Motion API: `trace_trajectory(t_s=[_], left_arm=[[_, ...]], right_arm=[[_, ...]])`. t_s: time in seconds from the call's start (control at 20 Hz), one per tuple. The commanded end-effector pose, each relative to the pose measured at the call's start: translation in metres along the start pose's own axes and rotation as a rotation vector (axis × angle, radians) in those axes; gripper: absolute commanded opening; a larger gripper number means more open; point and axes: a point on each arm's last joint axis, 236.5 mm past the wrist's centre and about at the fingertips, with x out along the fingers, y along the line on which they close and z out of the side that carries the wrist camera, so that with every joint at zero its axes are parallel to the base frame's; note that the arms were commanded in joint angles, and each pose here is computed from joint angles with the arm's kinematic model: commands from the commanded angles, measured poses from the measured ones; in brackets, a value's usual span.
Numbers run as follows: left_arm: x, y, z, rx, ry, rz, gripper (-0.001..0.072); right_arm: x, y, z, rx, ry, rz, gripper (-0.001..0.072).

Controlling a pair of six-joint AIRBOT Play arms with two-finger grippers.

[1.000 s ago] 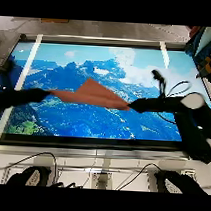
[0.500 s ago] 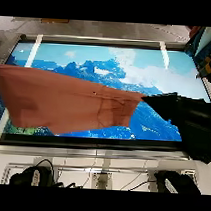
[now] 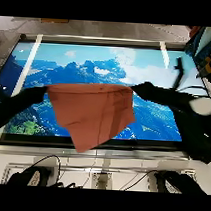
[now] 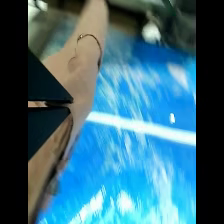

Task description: Fold the clothes and pants, and hang the long-sleeved shirts on hangers.

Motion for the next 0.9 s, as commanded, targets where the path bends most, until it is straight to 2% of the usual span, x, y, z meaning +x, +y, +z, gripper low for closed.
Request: trace_trajectory(t_s=[0.0, 0.2, 0.45, 0.6, 0.75, 0.8, 0.85], left_arm=[[0.072, 0.005, -0.055, -0.142, 0.161, -0.073, 0.0004], [0.067, -0.009, -0.096, -0.172, 0.36, -0.122, 0.0003], [0.011, -0.039, -0.191, -0.226, 0.821, -0.157, 0.0004], [-0.004, -0.055, -0.231, -0.224, 0.942, -0.186, 0.0004], [-0.011, -0.059, -0.257, -0.224, 0.999, -0.186, 0.0006], [-0.008, -0.058, -0.258, -0.221, 0.985, -0.178, 0.0108], [-0.004, -0.059, -0.255, -0.227, 0.966, -0.178, 0.0484]], right_arm=[[0.068, -0.076, -0.006, 0.063, 0.009, -0.148, 0.0018], [0.05, -0.127, -0.036, 0.005, 0.224, -0.283, 0.0018], [-0.014, -0.182, -0.089, -0.024, 0.564, -0.475, 0.0018], [-0.033, -0.183, -0.122, 0.012, 0.717, -0.489, 0.0018], [-0.036, -0.198, -0.137, 0.018, 0.74, -0.519, 0.0019], [-0.03, -0.204, -0.132, 0.006, 0.701, -0.527, 0.0093], [-0.024, -0.207, -0.123, -0.009, 0.654, -0.53, 0.0338]])
